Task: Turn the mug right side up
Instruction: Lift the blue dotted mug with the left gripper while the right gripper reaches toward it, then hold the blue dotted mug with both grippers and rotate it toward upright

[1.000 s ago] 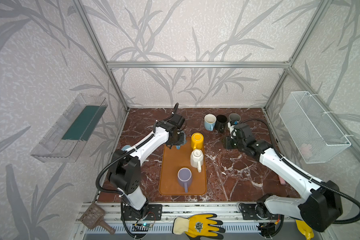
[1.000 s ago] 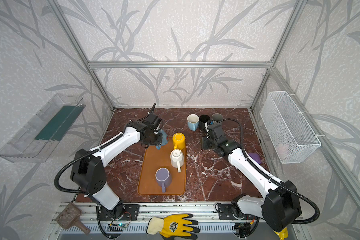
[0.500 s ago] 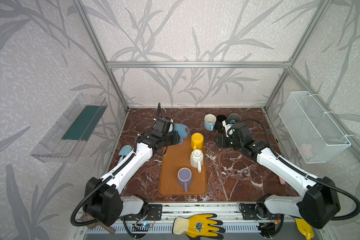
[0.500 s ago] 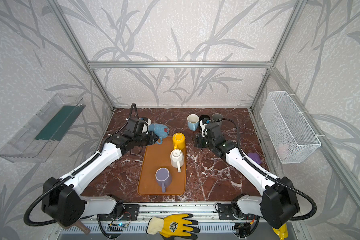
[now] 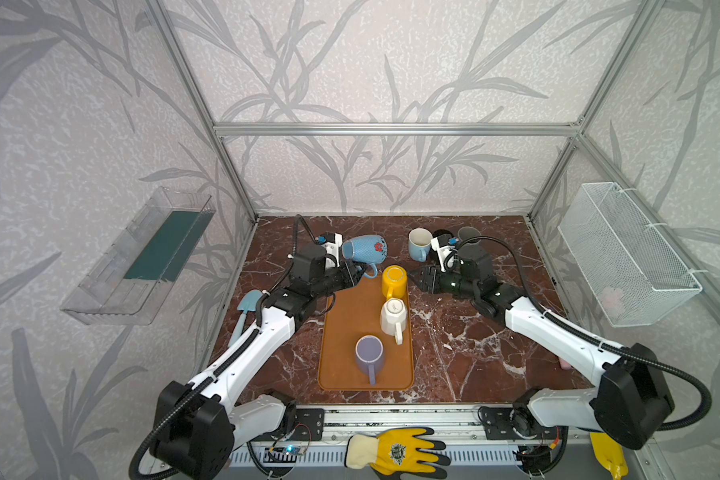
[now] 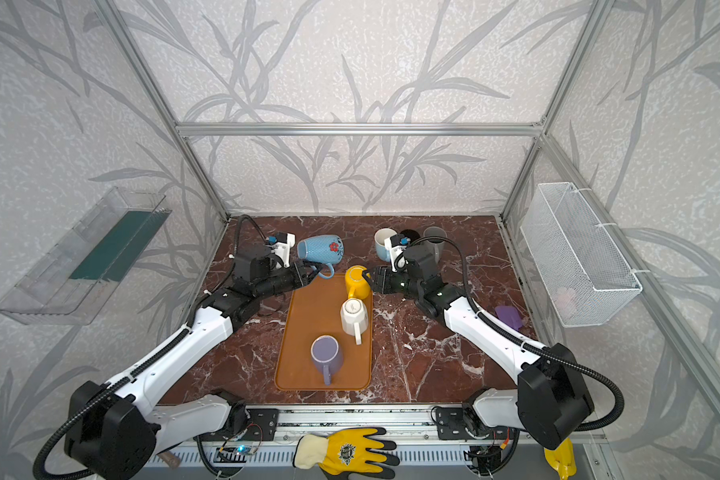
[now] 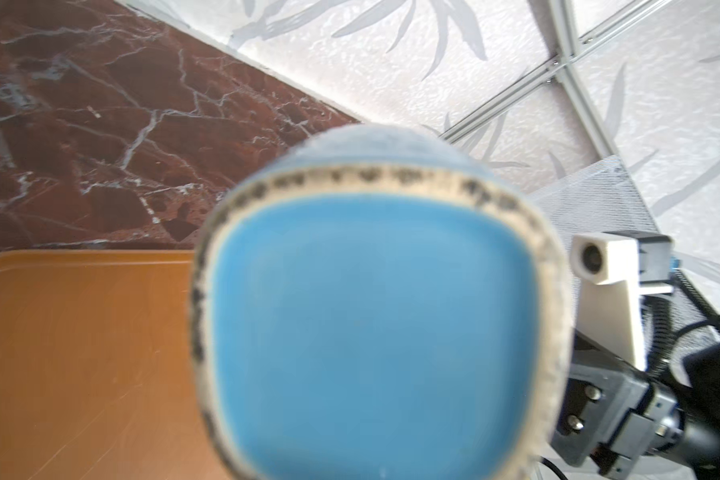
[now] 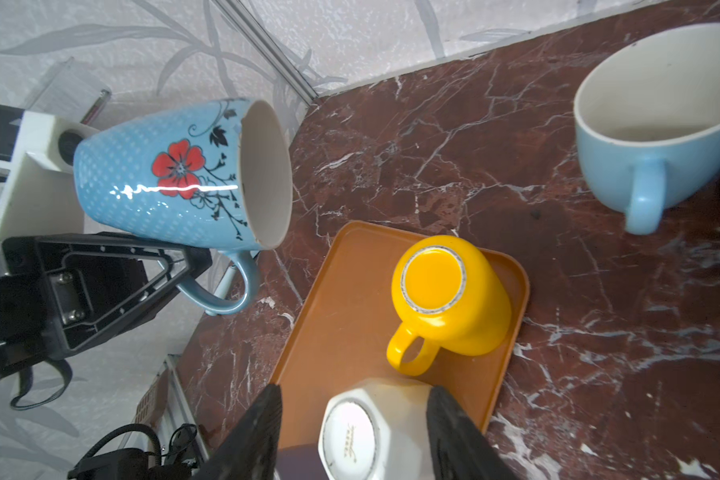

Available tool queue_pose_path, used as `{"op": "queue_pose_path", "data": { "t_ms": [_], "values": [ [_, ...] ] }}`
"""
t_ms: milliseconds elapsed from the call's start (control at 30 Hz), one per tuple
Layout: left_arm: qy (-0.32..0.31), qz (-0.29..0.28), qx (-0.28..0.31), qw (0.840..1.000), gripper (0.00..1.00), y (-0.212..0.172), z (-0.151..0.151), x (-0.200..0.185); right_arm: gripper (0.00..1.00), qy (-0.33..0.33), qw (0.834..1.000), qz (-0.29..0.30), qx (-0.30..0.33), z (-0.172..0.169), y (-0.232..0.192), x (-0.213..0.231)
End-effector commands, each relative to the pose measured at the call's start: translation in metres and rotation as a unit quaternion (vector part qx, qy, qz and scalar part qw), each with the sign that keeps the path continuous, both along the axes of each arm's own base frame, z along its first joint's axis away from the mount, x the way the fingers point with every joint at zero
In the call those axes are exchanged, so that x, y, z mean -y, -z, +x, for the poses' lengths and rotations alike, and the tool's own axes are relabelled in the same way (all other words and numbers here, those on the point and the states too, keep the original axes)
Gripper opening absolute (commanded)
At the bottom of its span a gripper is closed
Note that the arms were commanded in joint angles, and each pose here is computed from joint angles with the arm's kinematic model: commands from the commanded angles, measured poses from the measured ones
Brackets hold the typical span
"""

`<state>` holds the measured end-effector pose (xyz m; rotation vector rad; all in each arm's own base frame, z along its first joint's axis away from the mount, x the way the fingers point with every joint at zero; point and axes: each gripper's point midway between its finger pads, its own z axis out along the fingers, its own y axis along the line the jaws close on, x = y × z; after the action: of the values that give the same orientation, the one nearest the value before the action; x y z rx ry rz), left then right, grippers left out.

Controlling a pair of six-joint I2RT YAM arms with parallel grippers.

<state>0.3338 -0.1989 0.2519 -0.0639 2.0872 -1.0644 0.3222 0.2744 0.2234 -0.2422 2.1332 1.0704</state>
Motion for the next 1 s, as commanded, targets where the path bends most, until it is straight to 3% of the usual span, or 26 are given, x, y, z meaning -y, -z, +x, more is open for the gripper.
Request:
{"op": "queue_pose_path", "data": {
  "t_ms": [0,400,967],
  "values": [
    [0.042,-0.080,0.109,0.990,0.00,-0.069,-0.005,0.014,0.57,-0.037,0.998,0.052,0.027,-0.006,-0.024,-0.019],
    [0.131,-0.152,0.149,0.968,0.00,-0.088,-0.026,0.035,0.57,-0.079,0.983,0.150,0.071,-0.023,-0.069,-0.030],
    [0.212,-0.199,0.159,0.944,0.00,-0.085,-0.041,0.056,0.53,-0.098,0.972,0.190,0.100,-0.035,-0.095,-0.030]
  ]
}}
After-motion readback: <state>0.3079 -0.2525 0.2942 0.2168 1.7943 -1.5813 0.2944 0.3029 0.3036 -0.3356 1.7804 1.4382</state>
